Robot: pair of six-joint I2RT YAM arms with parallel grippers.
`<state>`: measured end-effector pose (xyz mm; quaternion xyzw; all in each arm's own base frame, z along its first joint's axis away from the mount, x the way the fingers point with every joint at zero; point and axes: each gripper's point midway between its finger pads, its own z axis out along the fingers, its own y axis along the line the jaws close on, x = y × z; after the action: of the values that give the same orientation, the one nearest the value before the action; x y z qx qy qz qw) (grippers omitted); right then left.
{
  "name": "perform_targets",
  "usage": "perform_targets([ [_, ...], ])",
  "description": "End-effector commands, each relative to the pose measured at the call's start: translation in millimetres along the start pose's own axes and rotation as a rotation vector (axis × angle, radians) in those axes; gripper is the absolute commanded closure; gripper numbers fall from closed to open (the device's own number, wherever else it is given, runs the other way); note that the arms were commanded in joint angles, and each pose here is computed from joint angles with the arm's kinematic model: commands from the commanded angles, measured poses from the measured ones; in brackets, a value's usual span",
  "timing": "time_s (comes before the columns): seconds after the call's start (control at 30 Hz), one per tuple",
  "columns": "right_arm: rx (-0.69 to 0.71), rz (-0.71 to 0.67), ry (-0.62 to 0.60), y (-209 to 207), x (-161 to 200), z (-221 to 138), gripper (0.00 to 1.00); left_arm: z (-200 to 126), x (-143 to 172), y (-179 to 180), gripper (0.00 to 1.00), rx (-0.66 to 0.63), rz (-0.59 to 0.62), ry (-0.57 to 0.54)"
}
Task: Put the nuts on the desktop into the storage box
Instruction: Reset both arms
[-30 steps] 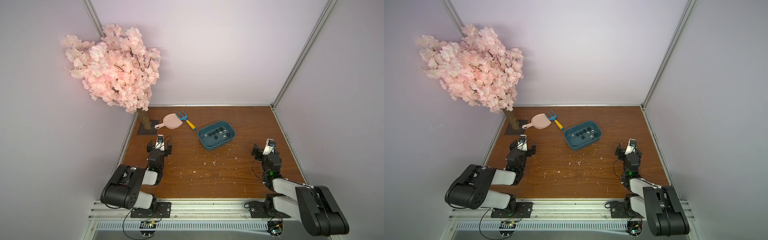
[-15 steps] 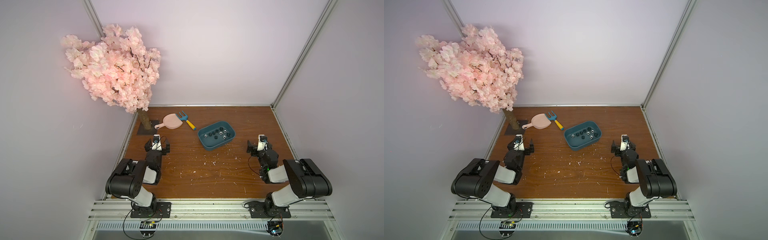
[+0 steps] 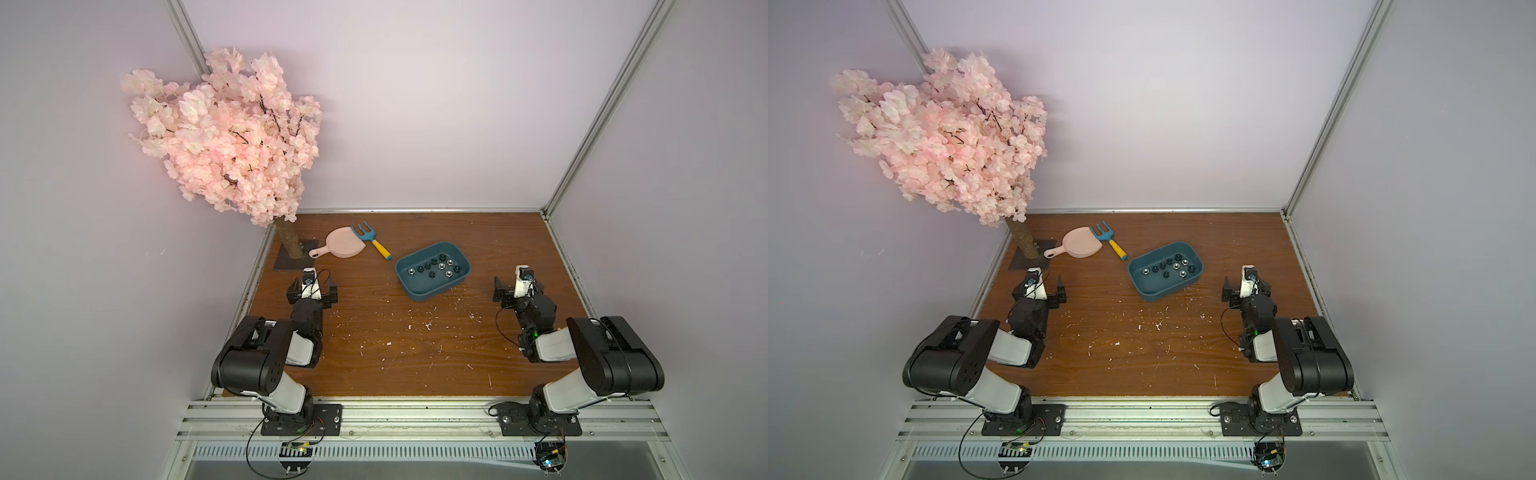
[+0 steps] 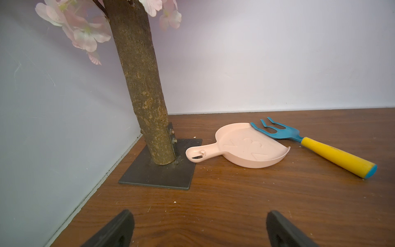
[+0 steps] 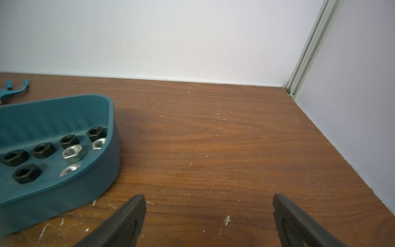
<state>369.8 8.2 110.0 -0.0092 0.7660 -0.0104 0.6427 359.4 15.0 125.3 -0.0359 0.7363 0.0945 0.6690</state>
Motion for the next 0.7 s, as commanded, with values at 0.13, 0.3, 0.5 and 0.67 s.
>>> perform_targets([
  [0.13, 0.019, 0.005, -0.051, -3.0, -14.8, 2.1, 0.01, 3.4, -3.9, 6.8, 0.0, -0.029, -0.015, -0.011],
  [0.3, 0.017, 0.005, -0.05, -2.6, -14.4, 2.0, 0.01, 3.3, -4.0, 6.8, 0.0, -0.029, -0.016, -0.011],
  [0.5, 0.019, 0.005, -0.051, -2.9, -14.7, 2.1, 0.01, 4.0, -3.9, 6.6, 0.0, -0.029, -0.014, -0.01],
  [0.67, 0.017, 0.005, -0.052, -2.6, -15.3, 2.2, 0.01, 7.3, -1.5, 8.1, 0.0, -0.025, -0.026, 0.005],
])
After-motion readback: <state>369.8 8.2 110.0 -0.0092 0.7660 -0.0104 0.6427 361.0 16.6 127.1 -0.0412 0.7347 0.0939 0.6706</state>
